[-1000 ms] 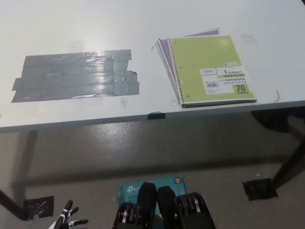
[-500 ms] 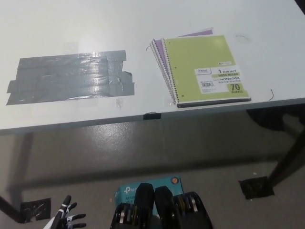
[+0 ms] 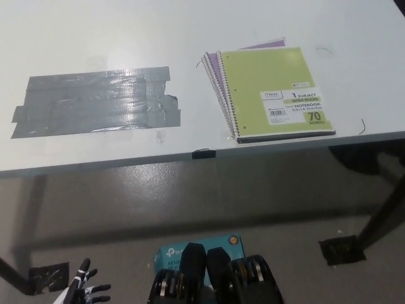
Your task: The robot uses its right hand to align two notebooks stacked together until they are fully overlapped
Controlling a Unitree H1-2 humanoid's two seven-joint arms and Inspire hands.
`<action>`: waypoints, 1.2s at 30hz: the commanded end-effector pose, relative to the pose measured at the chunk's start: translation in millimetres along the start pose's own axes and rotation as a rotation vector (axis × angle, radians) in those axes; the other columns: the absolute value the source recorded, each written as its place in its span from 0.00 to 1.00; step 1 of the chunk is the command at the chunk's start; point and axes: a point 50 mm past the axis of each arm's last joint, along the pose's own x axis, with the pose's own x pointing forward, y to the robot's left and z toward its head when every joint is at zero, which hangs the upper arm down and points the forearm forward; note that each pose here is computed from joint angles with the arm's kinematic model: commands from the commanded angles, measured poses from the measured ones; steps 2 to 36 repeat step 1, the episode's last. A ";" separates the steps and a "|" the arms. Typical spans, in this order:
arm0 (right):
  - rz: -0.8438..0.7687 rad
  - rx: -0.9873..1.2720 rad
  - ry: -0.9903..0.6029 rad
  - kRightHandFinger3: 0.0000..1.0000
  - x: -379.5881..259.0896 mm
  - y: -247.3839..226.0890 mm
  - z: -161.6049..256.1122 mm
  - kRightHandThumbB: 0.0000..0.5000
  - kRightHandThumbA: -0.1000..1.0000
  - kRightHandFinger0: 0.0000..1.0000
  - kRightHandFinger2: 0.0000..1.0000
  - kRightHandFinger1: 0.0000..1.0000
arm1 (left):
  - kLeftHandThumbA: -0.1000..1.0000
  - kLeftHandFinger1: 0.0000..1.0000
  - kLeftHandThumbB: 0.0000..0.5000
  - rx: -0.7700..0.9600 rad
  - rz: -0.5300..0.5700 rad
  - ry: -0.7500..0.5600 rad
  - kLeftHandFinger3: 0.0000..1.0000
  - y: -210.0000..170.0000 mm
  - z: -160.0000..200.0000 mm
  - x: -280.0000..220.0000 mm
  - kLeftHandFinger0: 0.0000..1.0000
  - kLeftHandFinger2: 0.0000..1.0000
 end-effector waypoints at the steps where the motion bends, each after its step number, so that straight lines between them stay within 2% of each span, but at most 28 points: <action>1: -0.047 -0.021 -0.027 1.00 1.8 -22.1 7.9 0.33 0.85 1.00 1.00 1.00 | 1.00 0.75 0.96 0.006 0.036 -0.015 1.00 4.6 11.8 1.6 0.69 0.79; 36: -0.047 -0.021 -0.027 1.00 1.8 -22.1 7.9 0.33 0.85 1.00 1.00 1.00 | 1.00 0.75 0.96 0.006 0.036 -0.015 1.00 4.6 11.8 1.6 0.69 0.79</action>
